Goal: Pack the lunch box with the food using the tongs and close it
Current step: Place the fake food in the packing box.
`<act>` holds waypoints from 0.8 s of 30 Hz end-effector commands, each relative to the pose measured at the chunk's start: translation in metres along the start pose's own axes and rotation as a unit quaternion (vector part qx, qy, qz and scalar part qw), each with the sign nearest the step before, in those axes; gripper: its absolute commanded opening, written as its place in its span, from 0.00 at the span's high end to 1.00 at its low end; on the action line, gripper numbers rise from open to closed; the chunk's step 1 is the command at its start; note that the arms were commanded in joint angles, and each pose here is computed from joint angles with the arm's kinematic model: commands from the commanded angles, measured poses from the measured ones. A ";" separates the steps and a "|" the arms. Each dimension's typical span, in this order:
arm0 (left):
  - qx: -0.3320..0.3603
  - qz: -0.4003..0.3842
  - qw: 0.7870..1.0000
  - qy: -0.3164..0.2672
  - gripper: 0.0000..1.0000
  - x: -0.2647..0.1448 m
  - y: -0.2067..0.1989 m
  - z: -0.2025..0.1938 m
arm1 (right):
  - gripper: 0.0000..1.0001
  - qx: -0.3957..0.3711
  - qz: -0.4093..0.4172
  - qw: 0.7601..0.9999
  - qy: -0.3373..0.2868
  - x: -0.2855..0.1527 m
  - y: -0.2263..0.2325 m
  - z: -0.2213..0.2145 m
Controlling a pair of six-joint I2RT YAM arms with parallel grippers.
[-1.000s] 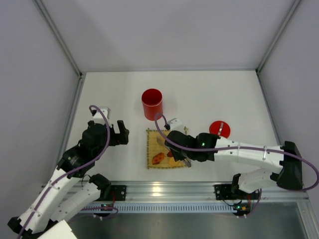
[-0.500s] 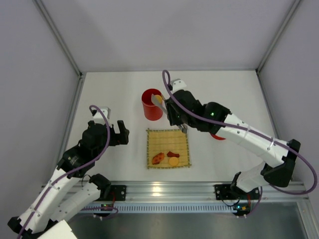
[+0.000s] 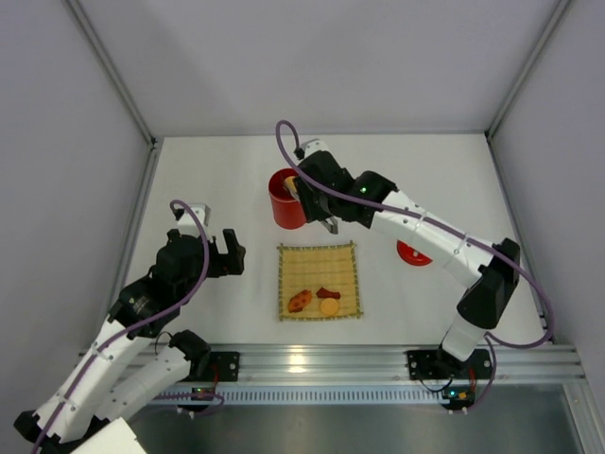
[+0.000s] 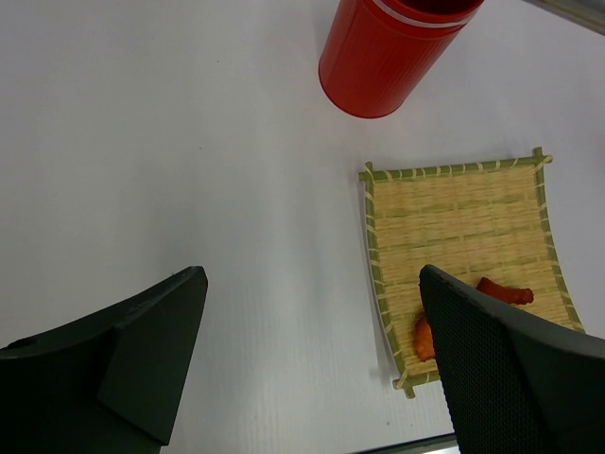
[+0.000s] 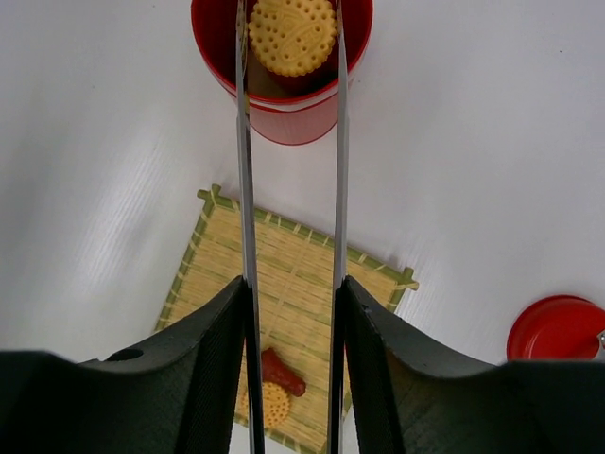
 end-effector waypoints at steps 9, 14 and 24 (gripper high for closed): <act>-0.010 -0.004 1.000 -0.016 0.01 0.001 -0.002 0.003 | 0.43 0.010 0.002 0.999 -0.051 -0.013 -0.008 0.029; -0.011 -0.004 1.000 -0.018 0.01 0.000 -0.003 0.004 | 0.44 0.018 0.003 0.998 -0.059 -0.031 -0.014 0.030; -0.013 -0.008 1.000 -0.020 0.01 -0.001 -0.003 0.005 | 0.47 0.034 0.012 0.998 -0.042 -0.077 -0.033 -0.046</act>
Point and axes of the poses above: each gripper's point midway between its finger pads, its own x axis out along the fingers, its own y axis along the line the jaws close on, z = x × y, the point moved 6 cm from there along -x, back along the fingers, and after that the axes turned 14 degrees about -x, right-handed, at the moved point
